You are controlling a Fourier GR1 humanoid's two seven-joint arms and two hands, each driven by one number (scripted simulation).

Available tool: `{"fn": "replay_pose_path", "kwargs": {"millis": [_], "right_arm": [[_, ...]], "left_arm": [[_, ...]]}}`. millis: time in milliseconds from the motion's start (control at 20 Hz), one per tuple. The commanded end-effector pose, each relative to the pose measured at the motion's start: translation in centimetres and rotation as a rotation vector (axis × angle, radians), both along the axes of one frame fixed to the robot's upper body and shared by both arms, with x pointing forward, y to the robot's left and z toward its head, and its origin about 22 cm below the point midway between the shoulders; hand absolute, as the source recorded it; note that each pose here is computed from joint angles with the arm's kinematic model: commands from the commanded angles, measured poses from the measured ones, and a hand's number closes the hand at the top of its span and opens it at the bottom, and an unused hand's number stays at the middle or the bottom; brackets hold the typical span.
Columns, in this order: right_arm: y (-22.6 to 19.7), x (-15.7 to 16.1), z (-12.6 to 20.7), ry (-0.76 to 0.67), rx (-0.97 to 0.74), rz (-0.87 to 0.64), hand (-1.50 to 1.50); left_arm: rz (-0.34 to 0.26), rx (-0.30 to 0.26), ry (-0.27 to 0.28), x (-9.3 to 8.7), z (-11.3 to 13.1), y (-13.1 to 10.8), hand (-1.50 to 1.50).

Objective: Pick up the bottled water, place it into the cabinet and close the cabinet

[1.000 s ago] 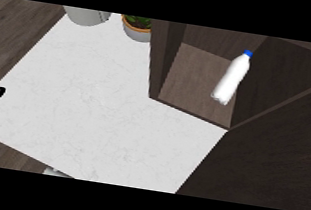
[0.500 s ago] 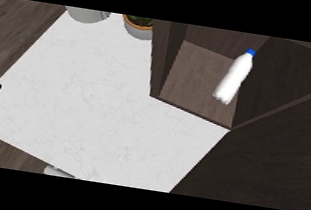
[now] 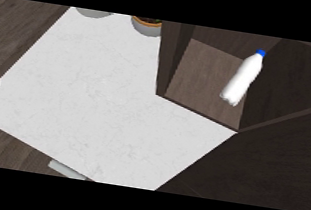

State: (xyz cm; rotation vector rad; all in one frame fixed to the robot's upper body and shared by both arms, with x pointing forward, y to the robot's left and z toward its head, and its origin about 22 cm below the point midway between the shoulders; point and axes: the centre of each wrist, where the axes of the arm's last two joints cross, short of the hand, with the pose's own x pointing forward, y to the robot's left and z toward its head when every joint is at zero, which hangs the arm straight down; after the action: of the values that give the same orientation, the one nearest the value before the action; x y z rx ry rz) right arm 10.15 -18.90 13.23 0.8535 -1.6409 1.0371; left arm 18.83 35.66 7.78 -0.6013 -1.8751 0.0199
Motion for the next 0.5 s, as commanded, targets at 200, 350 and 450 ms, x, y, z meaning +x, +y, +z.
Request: {"fn": "replay_pose_path", "kwargs": {"millis": [200, 350, 450], "right_arm": [[1.4, 2.3, 0.0, 0.004, -0.024, -0.093, 1.5], [1.4, 3.9, 0.2, -0.021, -0.117, -0.122, 1.5], [1.8, 5.0, 0.3, -0.033, -0.133, -0.135, 1.5]], "left_arm": [[0.003, 0.002, 0.018, 0.0, -0.3, 0.3, -1.5], [-0.007, 0.002, 0.0, 0.4, 0.2, 0.4, -1.5], [-0.008, 0.011, 0.006, 0.5, 0.2, 0.6, -1.5]]}}
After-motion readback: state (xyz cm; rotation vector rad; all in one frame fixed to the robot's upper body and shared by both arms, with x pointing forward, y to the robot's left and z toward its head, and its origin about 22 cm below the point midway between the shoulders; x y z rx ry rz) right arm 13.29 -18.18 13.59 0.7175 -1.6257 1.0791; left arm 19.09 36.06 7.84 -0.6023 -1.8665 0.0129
